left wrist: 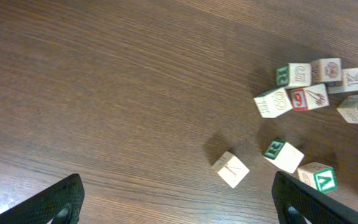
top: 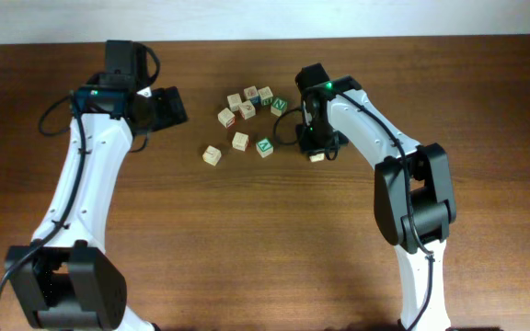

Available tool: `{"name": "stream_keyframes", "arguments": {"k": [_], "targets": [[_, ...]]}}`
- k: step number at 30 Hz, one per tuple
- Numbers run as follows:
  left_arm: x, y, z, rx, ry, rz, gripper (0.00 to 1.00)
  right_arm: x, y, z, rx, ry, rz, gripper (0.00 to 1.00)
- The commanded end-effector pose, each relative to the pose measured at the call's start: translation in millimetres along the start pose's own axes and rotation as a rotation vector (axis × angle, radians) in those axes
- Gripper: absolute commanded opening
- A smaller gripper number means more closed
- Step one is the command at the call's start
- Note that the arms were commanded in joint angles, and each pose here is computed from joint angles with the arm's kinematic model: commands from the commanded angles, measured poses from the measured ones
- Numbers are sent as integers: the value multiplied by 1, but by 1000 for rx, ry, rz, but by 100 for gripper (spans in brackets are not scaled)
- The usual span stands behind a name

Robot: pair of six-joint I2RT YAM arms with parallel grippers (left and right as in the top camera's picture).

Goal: Rotate 4 blocks
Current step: 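Set the blue H block down right of the pile, open right gripper, then grasp a green-letter block from the pile with the right gripper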

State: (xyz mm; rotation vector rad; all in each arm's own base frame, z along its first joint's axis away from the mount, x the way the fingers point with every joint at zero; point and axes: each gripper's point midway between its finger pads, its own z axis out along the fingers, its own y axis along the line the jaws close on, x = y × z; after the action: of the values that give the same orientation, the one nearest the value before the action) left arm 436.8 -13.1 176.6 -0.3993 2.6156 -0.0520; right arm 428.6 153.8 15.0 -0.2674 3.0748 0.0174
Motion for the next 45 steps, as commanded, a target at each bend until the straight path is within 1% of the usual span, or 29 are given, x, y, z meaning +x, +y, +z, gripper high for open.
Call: {"name": "stream_keyframes", "arguments": {"k": [1,2,3,4,5,6,8,10,12,15,16,17,20,25,27,29,30,31,39,41,42,45], "targets": [[-1,-15,-2,12,-9,15,95,13,-1,-5,6,47,54,23],[-1,-16,-2,14,-9,17,95,13,-1,-7,7,52,54,31],[-1,-16,-2,14,-9,18,95,9,0,-15,2,43,53,45],[-1,-16,-2,14,-8,18,95,4,1,-22,-1,28,53,54],[-1,-16,-2,14,-8,18,96,-5,2,-38,-6,-1,53,67],[-1,-16,-2,14,-8,18,96,-10,3,-46,-10,-16,53,70],[-1,-16,-2,14,-9,18,96,-20,8,-70,-33,-52,51,69],[-1,-15,-2,13,-9,16,96,-25,25,-85,-116,-74,41,69],[-3,-11,-2,9,-10,8,97,-28,49,-87,-187,-89,10,69],[-6,1,-1,-5,-12,-18,97,-36,76,-84,-173,-149,-28,67],[-6,4,-1,-9,-9,-22,97,-40,83,-82,-157,-174,-10,67],[-6,5,-1,-12,-6,-24,97,-44,94,-80,-166,-192,-29,67],[-7,12,0,-20,-5,-38,97,-43,110,-59,-163,-181,-102,65],[-7,19,0,-30,1,-52,97,-41,111,-20,-139,-133,-233,56],[-7,19,0,-31,1,-52,97,-41,112,-13,-136,-127,-296,54],[-7,19,0,-31,1,-52,97,-42,113,-10,-136,-134,-330,48],[-7,19,0,-31,3,-52,97,-43,114,-10,-137,-139,-331,41],[-7,19,0,-31,4,-52,97,-44,115,-10,-137,-142,-332,41],[-4,21,0,-36,16,-51,97,-35,127,9,-128,-107,-359,41],[-3,21,0,-37,19,-51,97,-35,124,10,-115,-106,-330,31],[-3,21,0,-37,19,-51,97,-34,121,9,-102,-100,-284,24],[-3,21,0,-36,19,-51,98,-20,113,3,-79,-38,-159,24]]}}
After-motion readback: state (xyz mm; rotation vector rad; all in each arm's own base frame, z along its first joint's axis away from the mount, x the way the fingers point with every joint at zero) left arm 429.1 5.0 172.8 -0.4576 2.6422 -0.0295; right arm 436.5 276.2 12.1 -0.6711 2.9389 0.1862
